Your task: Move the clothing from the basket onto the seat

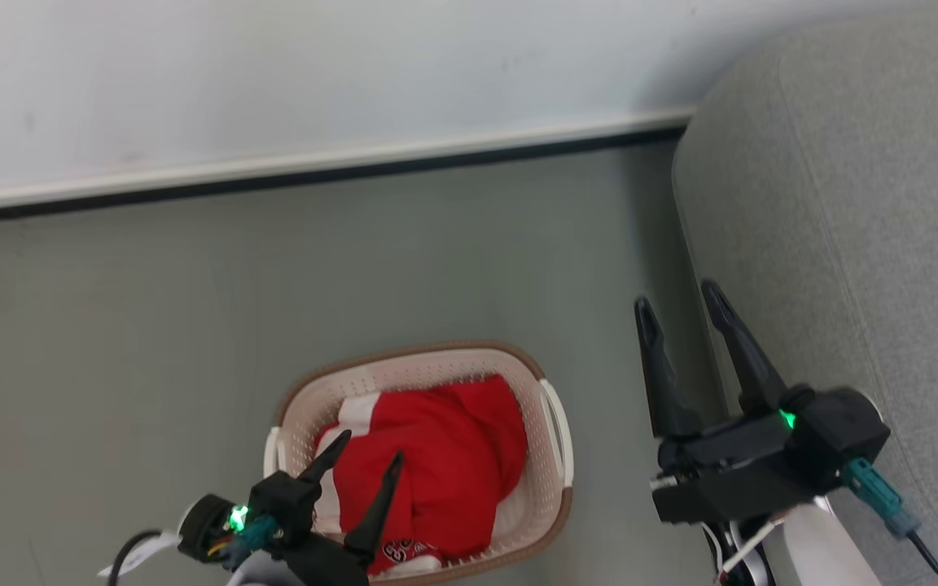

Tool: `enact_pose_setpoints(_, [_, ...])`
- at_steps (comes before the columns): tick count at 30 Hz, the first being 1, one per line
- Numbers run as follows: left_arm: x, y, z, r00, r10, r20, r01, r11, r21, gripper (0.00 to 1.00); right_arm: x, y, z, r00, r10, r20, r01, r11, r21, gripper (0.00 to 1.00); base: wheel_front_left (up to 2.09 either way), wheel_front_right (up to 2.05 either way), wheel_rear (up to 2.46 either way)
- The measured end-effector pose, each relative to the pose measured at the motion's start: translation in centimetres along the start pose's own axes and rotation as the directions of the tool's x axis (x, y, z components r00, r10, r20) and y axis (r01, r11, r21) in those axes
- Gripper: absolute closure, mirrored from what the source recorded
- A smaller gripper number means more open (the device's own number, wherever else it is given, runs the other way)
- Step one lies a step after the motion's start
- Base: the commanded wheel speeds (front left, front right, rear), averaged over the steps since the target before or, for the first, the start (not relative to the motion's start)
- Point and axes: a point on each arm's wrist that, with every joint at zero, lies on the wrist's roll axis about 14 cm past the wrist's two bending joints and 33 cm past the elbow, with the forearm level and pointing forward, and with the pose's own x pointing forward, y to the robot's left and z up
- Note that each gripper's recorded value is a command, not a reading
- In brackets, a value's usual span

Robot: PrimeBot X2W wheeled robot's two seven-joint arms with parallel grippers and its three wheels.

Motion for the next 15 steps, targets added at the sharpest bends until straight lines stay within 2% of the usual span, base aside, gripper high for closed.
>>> enact_pose_setpoints(7, [3.8,-0.3,-4.7,0.985,-0.104,-0.141,0.11,0.993,0.04,0.0,2.9,-0.8,-1.2,1.0,0.027,0.004,-0.026,1.0,-0.003,0.0,0.0,0.0,0.0])
enact_pose_setpoints(15, [7.1,-1.8,-9.9,0.938,-0.222,-0.266,0.245,0.968,0.058,0.0,5.5,-1.0,-3.2,0.998,0.064,0.001,-0.064,0.998,0.006,0.0,0.0,0.0,0.0])
